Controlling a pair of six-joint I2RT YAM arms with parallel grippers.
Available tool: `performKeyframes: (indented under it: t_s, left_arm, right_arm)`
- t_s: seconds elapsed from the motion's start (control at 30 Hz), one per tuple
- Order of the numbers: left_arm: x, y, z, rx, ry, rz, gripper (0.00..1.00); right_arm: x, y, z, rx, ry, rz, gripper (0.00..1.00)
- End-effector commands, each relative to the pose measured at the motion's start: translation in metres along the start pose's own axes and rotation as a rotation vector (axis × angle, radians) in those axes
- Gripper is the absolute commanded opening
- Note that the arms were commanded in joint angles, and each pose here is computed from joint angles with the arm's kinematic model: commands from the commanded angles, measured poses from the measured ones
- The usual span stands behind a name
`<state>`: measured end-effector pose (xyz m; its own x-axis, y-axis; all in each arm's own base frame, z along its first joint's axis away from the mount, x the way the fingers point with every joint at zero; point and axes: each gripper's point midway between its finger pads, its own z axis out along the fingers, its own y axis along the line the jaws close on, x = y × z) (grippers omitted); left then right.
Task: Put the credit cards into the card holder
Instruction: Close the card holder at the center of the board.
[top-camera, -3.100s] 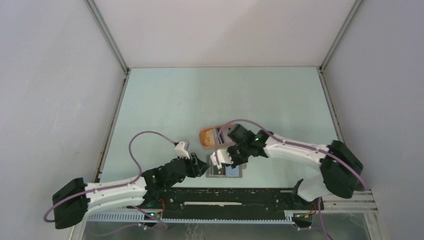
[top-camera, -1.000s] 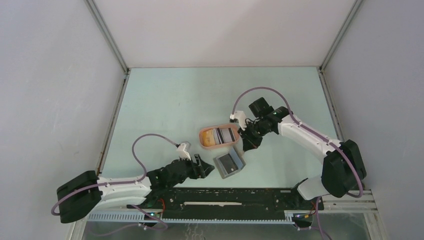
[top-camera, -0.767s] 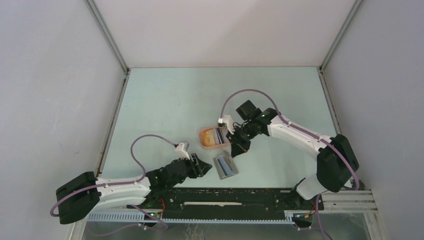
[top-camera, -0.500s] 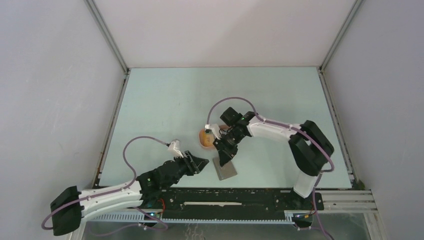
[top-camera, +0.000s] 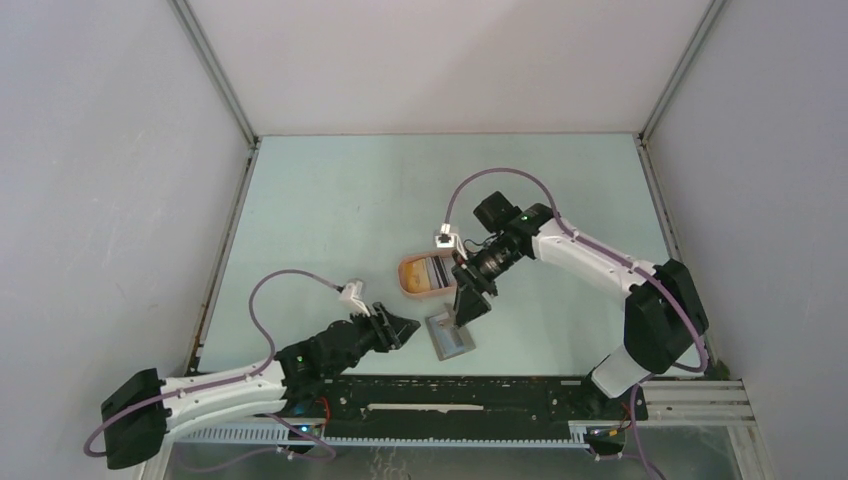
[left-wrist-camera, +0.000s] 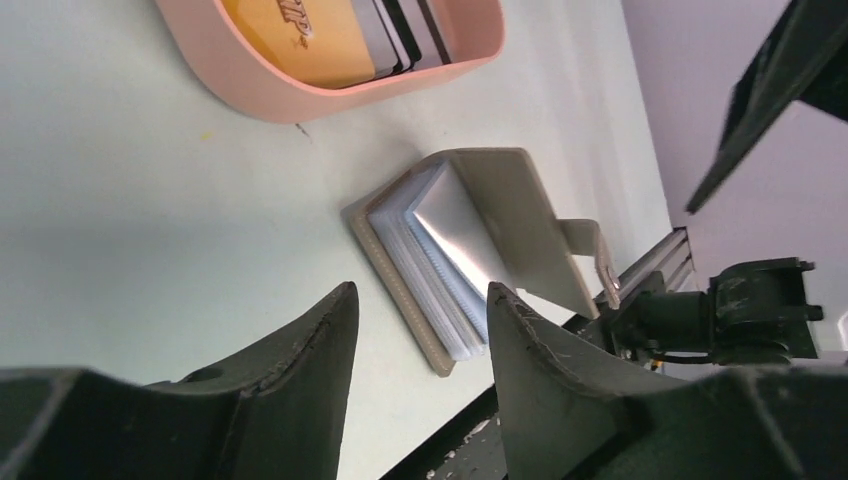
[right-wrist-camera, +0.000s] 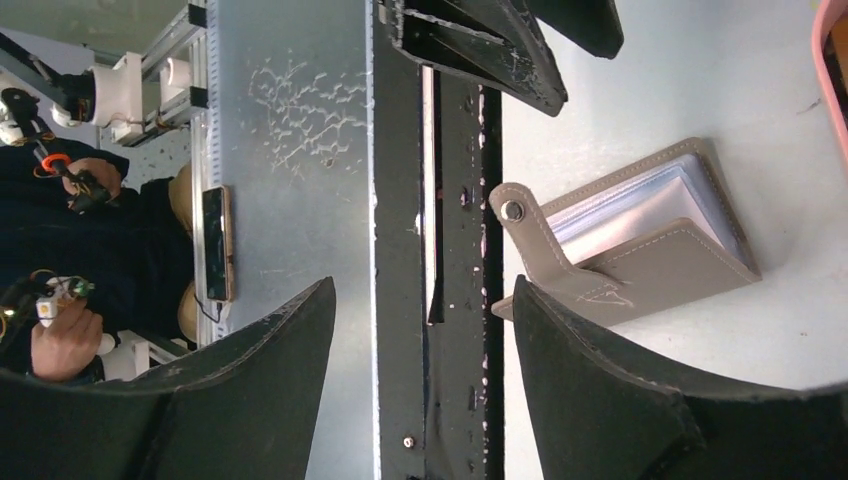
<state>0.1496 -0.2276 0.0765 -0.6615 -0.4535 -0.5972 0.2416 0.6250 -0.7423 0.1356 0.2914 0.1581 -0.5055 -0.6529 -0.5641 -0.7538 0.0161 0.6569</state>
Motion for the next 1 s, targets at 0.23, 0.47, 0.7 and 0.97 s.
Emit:
performKeyframes:
  t_s: [0.23, 0.47, 0.7, 0.97]
  left_arm:
    - [-0.015, -0.019, 0.0, 0.063, -0.048, 0.026, 0.54]
    - [-0.014, -0.033, 0.001, 0.115, -0.027, 0.046, 0.54]
    - [-0.016, -0.054, 0.001, 0.193, -0.016, 0.044, 0.56]
    - [-0.006, -0.064, 0.012, 0.213, 0.025, 0.056, 0.54]
  right_arm:
    - [0.023, -0.082, -0.023, 0.267, -0.049, 0.238, 0.25]
    - [0.041, -0.074, 0.032, 0.205, 0.102, 0.23, 0.14]
    - [0.048, -0.09, 0.057, 0.269, 0.159, 0.25, 0.35]
    - [0.048, -0.094, 0.053, 0.267, 0.159, 0.261, 0.45]
